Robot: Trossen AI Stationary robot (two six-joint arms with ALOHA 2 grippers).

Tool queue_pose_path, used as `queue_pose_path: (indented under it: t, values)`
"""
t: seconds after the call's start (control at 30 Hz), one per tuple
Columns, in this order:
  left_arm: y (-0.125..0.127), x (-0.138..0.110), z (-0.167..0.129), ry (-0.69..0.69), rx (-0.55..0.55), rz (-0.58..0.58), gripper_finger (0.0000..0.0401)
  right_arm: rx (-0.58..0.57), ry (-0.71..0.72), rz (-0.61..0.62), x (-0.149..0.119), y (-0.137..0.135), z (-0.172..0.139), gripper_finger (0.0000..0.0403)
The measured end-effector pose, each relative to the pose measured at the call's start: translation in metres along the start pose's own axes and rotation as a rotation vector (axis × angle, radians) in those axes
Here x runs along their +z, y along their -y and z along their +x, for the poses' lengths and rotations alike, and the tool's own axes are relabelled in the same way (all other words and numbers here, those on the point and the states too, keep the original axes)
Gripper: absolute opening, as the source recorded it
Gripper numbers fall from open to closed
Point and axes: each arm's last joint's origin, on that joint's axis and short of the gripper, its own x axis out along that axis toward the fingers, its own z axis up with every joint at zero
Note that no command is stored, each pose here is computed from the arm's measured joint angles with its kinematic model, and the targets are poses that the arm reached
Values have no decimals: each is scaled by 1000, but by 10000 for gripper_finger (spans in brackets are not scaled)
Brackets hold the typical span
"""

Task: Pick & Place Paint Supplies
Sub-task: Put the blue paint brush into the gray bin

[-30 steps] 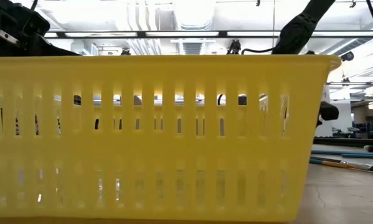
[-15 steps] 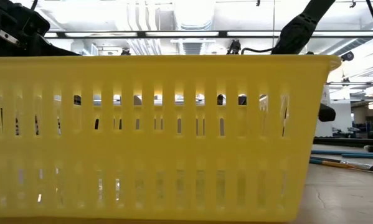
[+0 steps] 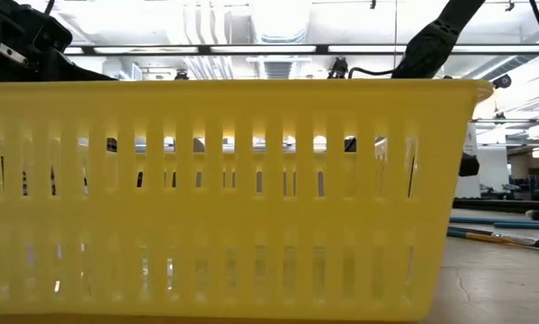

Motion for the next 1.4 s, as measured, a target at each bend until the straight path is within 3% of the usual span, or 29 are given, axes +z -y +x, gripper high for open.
queue_pose_path:
  t: [0.23, 0.6, 0.9, 1.03, 1.4]
  values:
    - [0, 0, 0, 0, 0, 0, 0, 16, 5, -53, 3, -1, -4, 28]
    - [0, 0, 0, 0, 0, 0, 0, 155, 61, -159, 12, -1, -41, 28]
    - [0, 0, 0, 0, 0, 0, 0, 420, 209, -289, 11, -5, -88, 28]
    - [0, 0, 0, 0, 0, 0, 0, 554, 280, -401, 6, -12, -105, 28]
    - [0, 0, 0, -1, 0, 0, 0, 864, 271, -697, -3, -30, -128, 28]
